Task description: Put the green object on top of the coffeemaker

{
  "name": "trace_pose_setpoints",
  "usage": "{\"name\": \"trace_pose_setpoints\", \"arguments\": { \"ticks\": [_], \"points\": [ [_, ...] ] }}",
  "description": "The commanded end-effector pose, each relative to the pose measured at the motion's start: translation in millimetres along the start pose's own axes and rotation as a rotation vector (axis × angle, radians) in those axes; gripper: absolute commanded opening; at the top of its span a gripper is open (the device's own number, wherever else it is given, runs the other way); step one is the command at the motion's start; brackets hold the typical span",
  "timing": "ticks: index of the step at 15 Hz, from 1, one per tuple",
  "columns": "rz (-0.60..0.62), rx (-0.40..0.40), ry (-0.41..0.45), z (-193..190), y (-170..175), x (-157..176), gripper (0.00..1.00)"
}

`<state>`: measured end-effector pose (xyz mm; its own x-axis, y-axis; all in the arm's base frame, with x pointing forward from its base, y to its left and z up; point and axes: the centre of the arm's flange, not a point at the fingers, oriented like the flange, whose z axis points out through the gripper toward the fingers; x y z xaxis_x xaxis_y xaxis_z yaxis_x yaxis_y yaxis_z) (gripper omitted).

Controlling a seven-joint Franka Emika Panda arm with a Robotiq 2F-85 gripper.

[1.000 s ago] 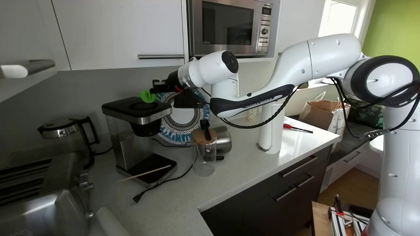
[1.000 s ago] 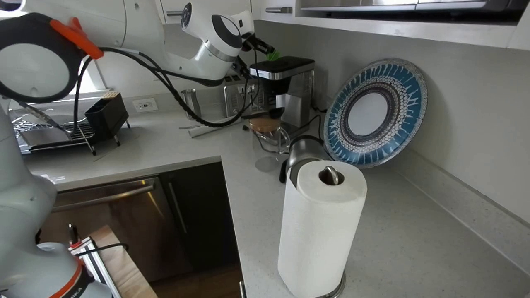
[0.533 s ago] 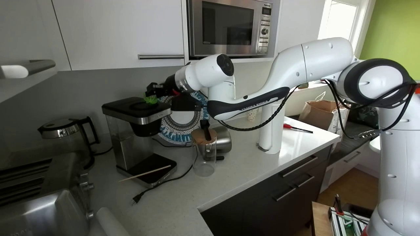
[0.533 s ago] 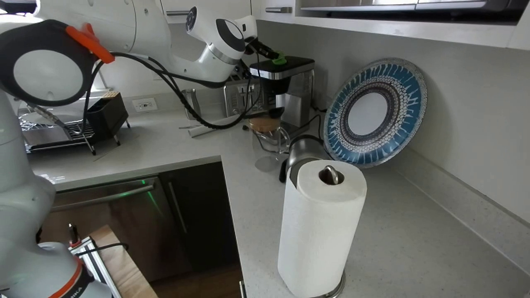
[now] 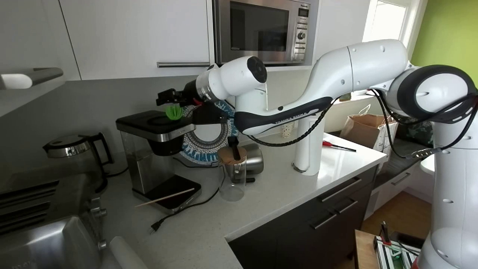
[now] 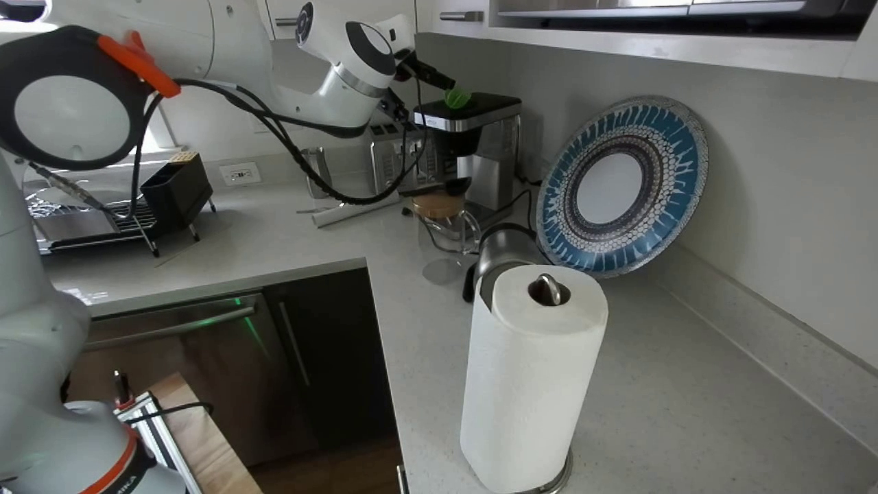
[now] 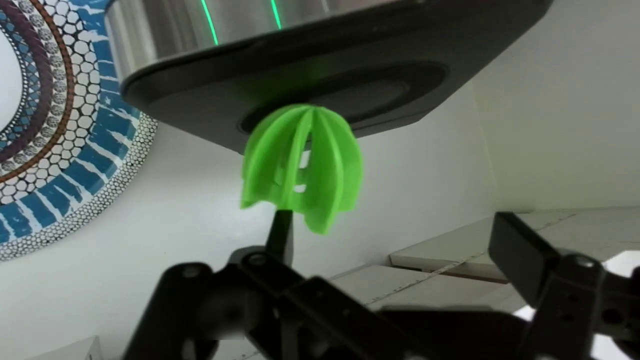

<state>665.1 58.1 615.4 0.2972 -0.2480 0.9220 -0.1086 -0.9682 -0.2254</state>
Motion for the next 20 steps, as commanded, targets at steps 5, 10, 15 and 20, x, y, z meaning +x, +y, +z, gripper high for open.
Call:
{"name": "trace_pose_setpoints", "arguments": {
  "ticks": [5, 10, 15, 20],
  "points": [
    [-0.093, -0.118, -0.024, -37.8, -16.5, 2.1, 1.0],
    [-0.127, -0.046, -0.154, -70.5, -29.6, -4.2, 1.0],
    [-0.176, 0.15, -0.267, -123.2, -59.5, -19.9, 1.0],
    [-0.211, 0.216, -0.407, -143.8, -85.5, -38.4, 1.0]
  ]
}}
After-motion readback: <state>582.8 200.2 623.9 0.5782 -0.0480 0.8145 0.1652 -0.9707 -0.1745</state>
